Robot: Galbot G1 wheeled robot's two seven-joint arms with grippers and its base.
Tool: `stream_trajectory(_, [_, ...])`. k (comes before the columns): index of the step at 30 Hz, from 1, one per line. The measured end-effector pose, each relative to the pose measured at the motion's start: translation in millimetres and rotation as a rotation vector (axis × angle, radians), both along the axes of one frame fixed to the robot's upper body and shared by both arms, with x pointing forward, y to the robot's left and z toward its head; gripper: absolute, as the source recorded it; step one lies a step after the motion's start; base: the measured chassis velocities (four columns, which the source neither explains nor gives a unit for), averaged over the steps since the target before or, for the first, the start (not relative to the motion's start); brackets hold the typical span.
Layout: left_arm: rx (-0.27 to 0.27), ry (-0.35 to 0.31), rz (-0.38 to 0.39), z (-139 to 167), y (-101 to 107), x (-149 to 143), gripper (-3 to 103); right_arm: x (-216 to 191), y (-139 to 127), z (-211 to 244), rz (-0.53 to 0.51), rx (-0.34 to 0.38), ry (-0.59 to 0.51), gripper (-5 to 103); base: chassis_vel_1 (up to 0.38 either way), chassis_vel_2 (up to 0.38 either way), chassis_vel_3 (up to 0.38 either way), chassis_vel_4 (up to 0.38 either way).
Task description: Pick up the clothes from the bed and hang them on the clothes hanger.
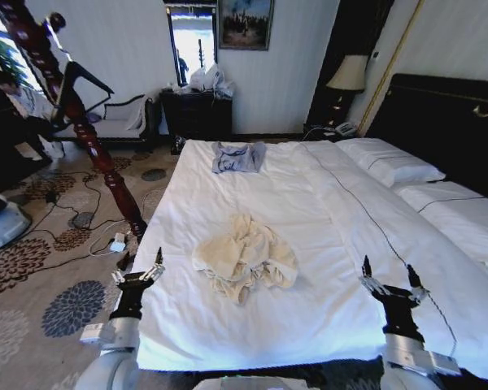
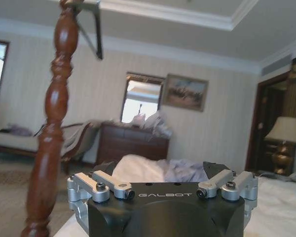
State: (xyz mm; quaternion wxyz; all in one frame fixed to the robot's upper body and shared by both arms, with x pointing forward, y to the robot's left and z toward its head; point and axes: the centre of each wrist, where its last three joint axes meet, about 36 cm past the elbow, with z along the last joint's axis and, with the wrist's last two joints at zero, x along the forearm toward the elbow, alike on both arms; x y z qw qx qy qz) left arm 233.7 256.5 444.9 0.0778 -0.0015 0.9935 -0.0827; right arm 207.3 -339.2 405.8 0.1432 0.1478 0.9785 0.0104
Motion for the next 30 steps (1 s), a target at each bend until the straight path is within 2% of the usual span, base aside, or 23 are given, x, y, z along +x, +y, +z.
stream_trajectory(4, [0.029, -0.056, -0.055, 7.2, 3.0, 4.7, 100, 6.1, 4.6, 1.3, 0.007, 0.03, 0.0, 100, 0.0, 0.0, 0.0, 0.0])
stream_trajectory(6, [0.079, -0.087, -0.069, -2.4, 11.5, 16.6, 100, 7.6, 7.5, 3.5, -0.005, 0.051, -0.005, 100, 0.0, 0.0, 0.0, 0.0])
stream_trajectory(8, [0.082, -0.101, -0.076, -0.1, 13.5, 20.4, 100, 8.1, 8.9, 6.2, -0.011, 0.057, -0.009, 100, 0.0, 0.0, 0.0, 0.0])
stream_trajectory(9, [0.057, -0.115, -0.091, 8.2, 13.3, 21.3, 100, 8.6, 10.1, 10.3, -0.012, 0.06, -0.012, 100, 0.0, 0.0, 0.0, 0.0])
stream_trajectory(11, [-0.027, -0.121, -0.145, 30.2, 9.0, 17.9, 100, 12.1, 11.7, 18.5, -0.013, 0.066, -0.018, 100, 0.0, 0.0, 0.0, 0.0])
stream_trajectory(13, [-0.047, -0.113, -0.155, 33.4, 8.4, 17.3, 100, 14.8, 12.5, 21.2, -0.022, 0.073, -0.014, 100, 0.0, 0.0, 0.0, 0.0])
stream_trajectory(14, [-0.023, -0.107, -0.141, 26.7, 11.4, 19.8, 100, 18.7, 14.1, 22.6, -0.041, 0.084, 0.003, 100, 0.0, 0.0, 0.0, 0.0])
stream_trajectory(15, [0.033, -0.092, -0.101, 12.2, 16.9, 22.8, 100, 23.0, 15.2, 22.0, -0.071, 0.086, 0.032, 100, 0.0, 0.0, 0.0, 0.0])
stream_trajectory(16, [0.059, -0.078, -0.083, 6.2, 18.9, 21.2, 100, 26.5, 13.9, 21.1, -0.104, 0.067, 0.061, 100, 0.0, 0.0, 0.0, 0.0])
stream_trajectory(17, [0.059, -0.078, -0.083, 6.2, 18.9, 21.2, 100, 26.5, 13.9, 21.1, -0.104, 0.067, 0.061, 100, 0.0, 0.0, 0.0, 0.0])
stream_trajectory(19, [0.006, -0.07, -0.098, 19.3, 12.9, 9.2, 100, 32.0, 6.1, 26.6, -0.124, -0.011, 0.085, 100, 0.0, 0.0, 0.0, 0.0])
stream_trajectory(21, [-0.011, -0.075, -0.109, 26.0, 10.4, 5.4, 100, 32.8, 4.2, 32.6, -0.111, -0.031, 0.078, 100, 0.0, 0.0, 0.0, 0.0])
stream_trajectory(23, [0.031, -0.074, -0.101, 20.7, 14.4, 5.5, 100, 33.7, 4.8, 44.2, -0.077, -0.041, 0.069, 100, 0.0, 0.0, 0.0, 0.0])
stream_trajectory(24, [0.076, -0.063, -0.075, 8.8, 19.7, 9.1, 100, 34.1, 5.6, 46.7, -0.064, -0.052, 0.069, 100, 0.0, 0.0, 0.0, 0.0])
stream_trajectory(25, [0.088, -0.061, -0.066, 5.0, 20.8, 10.6, 100, 33.8, 5.6, 46.9, -0.059, -0.078, 0.069, 100, 0.0, 0.0, 0.0, 0.0])
stream_trajectory(26, [0.088, -0.061, -0.066, 5.0, 20.8, 10.6, 100, 33.8, 5.6, 46.9, -0.059, -0.078, 0.069, 100, 0.0, 0.0, 0.0, 0.0])
stream_trajectory(27, [0.065, -0.063, -0.073, 9.8, 17.0, 9.7, 100, 30.7, 4.9, 47.8, -0.029, -0.153, 0.054, 100, 0.0, 0.0, 0.0, 0.0])
stream_trajectory(28, [0.042, -0.07, -0.088, 17.3, 13.1, 7.2, 100, 28.6, 5.9, 50.4, 0.01, -0.167, 0.046, 100, 0.0, 0.0, 0.0, 0.0])
stream_trajectory(30, [0.035, -0.071, -0.093, 20.4, 12.2, 6.3, 100, 27.5, 7.5, 52.5, 0.039, -0.156, 0.043, 100, 0.0, 0.0, 0.0, 0.0])
